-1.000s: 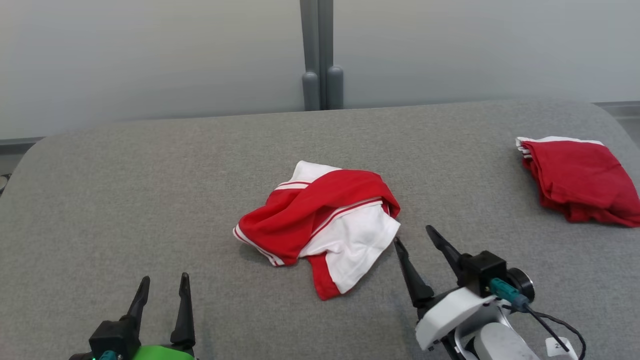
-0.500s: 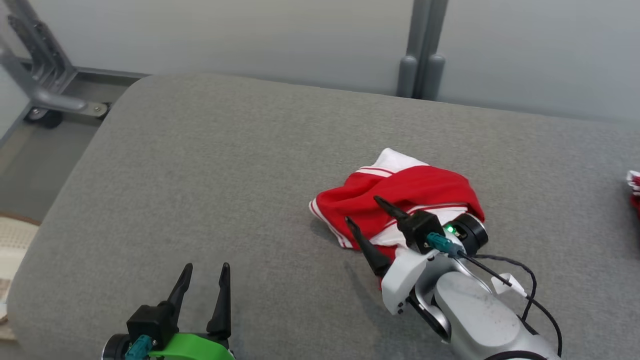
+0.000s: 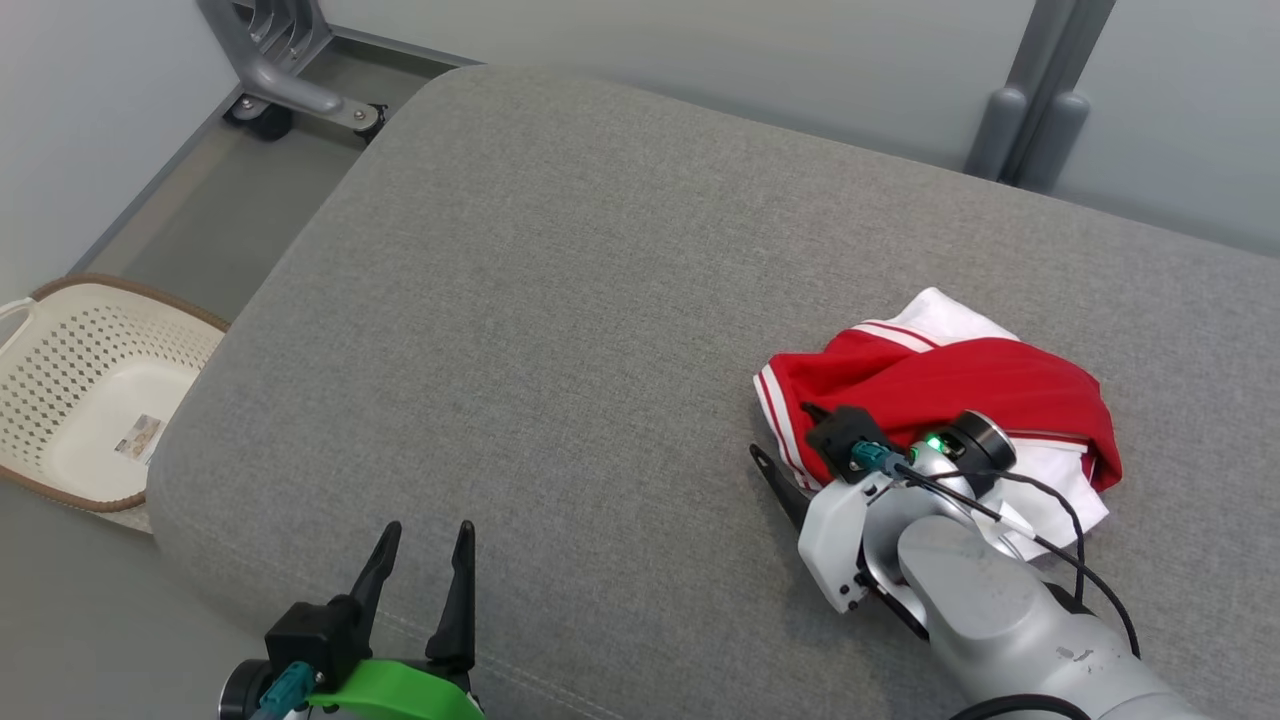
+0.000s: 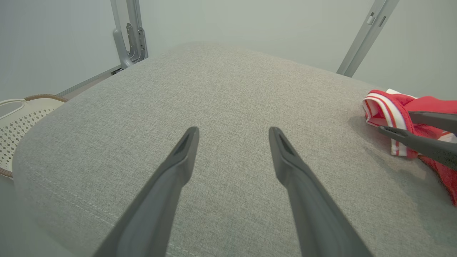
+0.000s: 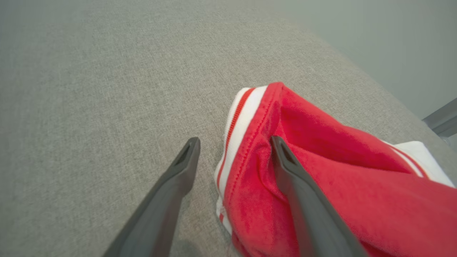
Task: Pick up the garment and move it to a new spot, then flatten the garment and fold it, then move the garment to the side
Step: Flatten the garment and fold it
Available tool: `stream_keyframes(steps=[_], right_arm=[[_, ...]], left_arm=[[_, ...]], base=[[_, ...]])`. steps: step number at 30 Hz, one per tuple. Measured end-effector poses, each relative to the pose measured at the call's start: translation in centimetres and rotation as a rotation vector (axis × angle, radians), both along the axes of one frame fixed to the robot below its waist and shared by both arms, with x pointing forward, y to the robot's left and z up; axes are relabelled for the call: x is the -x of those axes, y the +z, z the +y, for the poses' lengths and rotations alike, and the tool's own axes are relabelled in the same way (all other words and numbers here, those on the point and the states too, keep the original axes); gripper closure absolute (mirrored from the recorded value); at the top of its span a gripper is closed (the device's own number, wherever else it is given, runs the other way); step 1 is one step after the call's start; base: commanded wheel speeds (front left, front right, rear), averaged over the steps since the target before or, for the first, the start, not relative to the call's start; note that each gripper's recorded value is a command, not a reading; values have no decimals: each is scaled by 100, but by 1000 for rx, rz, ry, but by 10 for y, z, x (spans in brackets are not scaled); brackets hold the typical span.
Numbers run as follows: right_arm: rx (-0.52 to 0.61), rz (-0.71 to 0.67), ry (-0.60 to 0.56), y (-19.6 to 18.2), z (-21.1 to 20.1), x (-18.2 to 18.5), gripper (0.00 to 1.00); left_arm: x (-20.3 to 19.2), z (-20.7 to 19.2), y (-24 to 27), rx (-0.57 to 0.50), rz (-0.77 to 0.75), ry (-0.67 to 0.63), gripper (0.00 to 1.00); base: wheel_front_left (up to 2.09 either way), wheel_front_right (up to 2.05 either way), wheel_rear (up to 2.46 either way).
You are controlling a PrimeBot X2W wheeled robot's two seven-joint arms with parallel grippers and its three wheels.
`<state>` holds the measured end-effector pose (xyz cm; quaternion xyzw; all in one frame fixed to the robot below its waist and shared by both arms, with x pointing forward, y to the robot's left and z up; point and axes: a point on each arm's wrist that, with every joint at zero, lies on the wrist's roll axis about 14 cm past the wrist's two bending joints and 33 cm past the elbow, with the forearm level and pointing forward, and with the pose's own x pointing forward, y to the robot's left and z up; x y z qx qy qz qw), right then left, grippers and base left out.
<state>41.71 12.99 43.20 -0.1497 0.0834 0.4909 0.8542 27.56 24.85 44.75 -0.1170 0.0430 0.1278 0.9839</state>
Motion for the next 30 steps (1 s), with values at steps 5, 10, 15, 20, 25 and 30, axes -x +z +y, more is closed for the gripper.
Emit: stream_keyframes(steps=[5, 10, 15, 20, 25, 30], right_arm=[[48, 15, -1, -12, -1, -10, 100], [-99, -37, 16, 33, 23, -17, 100], [-457, -159, 59, 157, 53, -21, 100], [-746, -323, 38, 274, 34, -33, 100], [-689, -354, -182, 255, -25, -76, 100], [-447, -207, -418, 140, -107, -100, 100]], left_arm=[[-1, 2, -3, 9, 13, 9, 0], [-5, -3, -2, 10, 10, -9, 0], [-9, -12, -3, 9, 11, -42, 0], [-14, -20, -5, 8, 15, -75, 0], [-20, -26, -2, 4, 2, -102, 0], [-26, -38, -5, 11, 8, -142, 0]], base=[[0, 0, 0], [0, 0, 0], [0, 0, 0], [0, 0, 0], [0, 0, 0], [0, 0, 0]])
